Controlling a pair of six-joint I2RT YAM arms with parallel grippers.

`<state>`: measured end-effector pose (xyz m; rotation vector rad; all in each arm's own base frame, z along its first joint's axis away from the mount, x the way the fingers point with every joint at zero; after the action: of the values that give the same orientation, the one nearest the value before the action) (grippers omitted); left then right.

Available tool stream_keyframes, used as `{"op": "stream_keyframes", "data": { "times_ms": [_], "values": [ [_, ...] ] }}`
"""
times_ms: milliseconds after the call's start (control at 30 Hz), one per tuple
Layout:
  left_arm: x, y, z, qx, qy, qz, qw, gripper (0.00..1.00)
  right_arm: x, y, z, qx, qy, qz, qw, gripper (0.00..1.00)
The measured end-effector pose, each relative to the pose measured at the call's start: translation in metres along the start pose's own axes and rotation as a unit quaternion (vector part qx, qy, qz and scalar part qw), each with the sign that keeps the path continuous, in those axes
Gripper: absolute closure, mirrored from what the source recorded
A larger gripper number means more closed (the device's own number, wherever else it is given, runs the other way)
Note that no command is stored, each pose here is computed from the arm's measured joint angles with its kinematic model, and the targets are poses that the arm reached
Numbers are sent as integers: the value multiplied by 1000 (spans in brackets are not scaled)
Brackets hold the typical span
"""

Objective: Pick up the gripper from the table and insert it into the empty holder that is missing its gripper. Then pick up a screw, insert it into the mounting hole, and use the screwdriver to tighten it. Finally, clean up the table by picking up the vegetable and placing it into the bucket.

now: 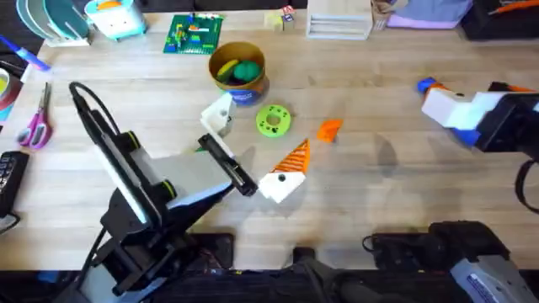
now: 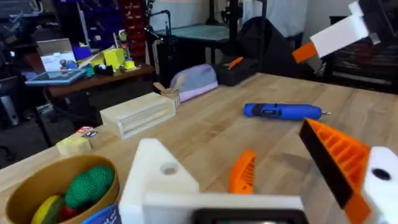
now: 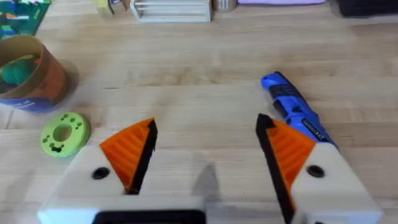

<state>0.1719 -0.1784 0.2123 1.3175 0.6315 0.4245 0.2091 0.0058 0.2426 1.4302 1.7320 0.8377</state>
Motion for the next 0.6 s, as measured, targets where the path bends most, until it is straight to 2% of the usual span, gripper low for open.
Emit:
{"op": "stream_keyframes", "data": {
  "times_ms": [367, 600],
  "values": [
    [3, -27, -15, 44, 8, -8, 999, 8, 0, 0, 0, 0, 0, 0, 1000, 9],
    [7, -51, -18, 94, 18, -16, 995, 8, 0, 0, 0, 0, 0, 0, 1000, 7]
  ]
}}
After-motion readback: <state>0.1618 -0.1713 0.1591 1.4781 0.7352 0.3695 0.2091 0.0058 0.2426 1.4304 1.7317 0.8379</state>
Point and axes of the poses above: each hand's point on the last joint's axis, 136 mm out from that joint toward the fingers, its own z axis out along the fingers, its own x axis along the line the jaws close on, y = z × x, the point moved 1 cm from there along -z, back along the fingers, and after that the axes turned 14 degrees about -z, right-handed, at the moved point
